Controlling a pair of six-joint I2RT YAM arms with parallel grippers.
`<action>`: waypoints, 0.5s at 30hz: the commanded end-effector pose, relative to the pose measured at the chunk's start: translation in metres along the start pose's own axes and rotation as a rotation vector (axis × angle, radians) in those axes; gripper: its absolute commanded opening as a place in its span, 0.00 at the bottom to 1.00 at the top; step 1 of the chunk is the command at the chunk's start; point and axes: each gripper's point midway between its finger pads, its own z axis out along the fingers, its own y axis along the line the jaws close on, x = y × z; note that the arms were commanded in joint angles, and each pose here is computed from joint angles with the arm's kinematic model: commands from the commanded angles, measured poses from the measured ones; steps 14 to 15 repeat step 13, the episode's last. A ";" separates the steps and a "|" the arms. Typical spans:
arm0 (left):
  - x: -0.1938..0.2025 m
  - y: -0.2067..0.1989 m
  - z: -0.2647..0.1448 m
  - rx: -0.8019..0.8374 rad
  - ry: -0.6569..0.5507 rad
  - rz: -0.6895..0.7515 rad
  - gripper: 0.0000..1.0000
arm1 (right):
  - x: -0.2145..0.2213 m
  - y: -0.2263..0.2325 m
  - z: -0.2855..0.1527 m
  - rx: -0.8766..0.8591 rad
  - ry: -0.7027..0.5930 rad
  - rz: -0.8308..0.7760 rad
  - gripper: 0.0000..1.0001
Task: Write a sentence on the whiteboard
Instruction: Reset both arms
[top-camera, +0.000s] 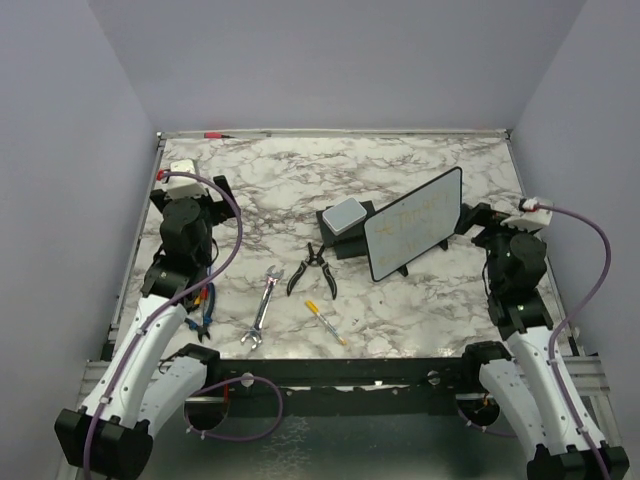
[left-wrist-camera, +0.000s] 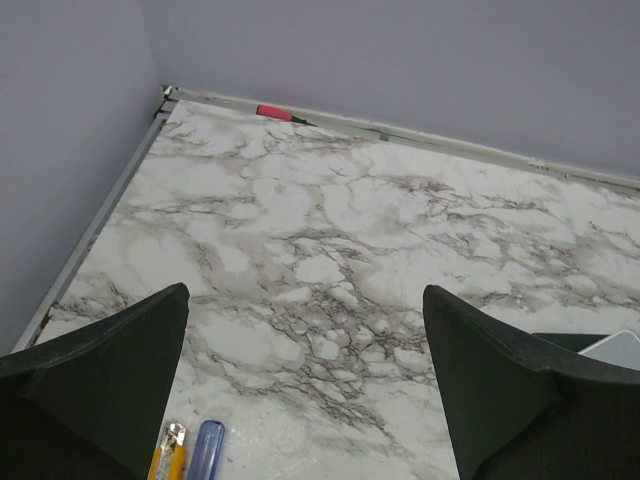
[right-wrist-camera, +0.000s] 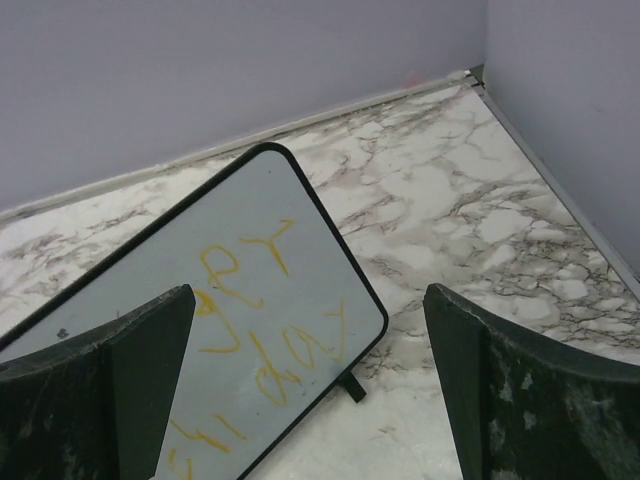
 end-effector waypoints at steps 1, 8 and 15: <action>-0.012 0.020 -0.006 -0.094 -0.050 0.009 0.99 | -0.020 -0.013 -0.013 0.031 -0.167 -0.020 1.00; -0.011 0.025 -0.012 -0.111 -0.063 -0.026 0.99 | -0.031 -0.013 -0.021 0.027 -0.188 -0.012 1.00; -0.009 0.025 -0.015 -0.098 -0.063 -0.011 0.99 | -0.034 -0.012 -0.023 0.028 -0.177 -0.004 1.00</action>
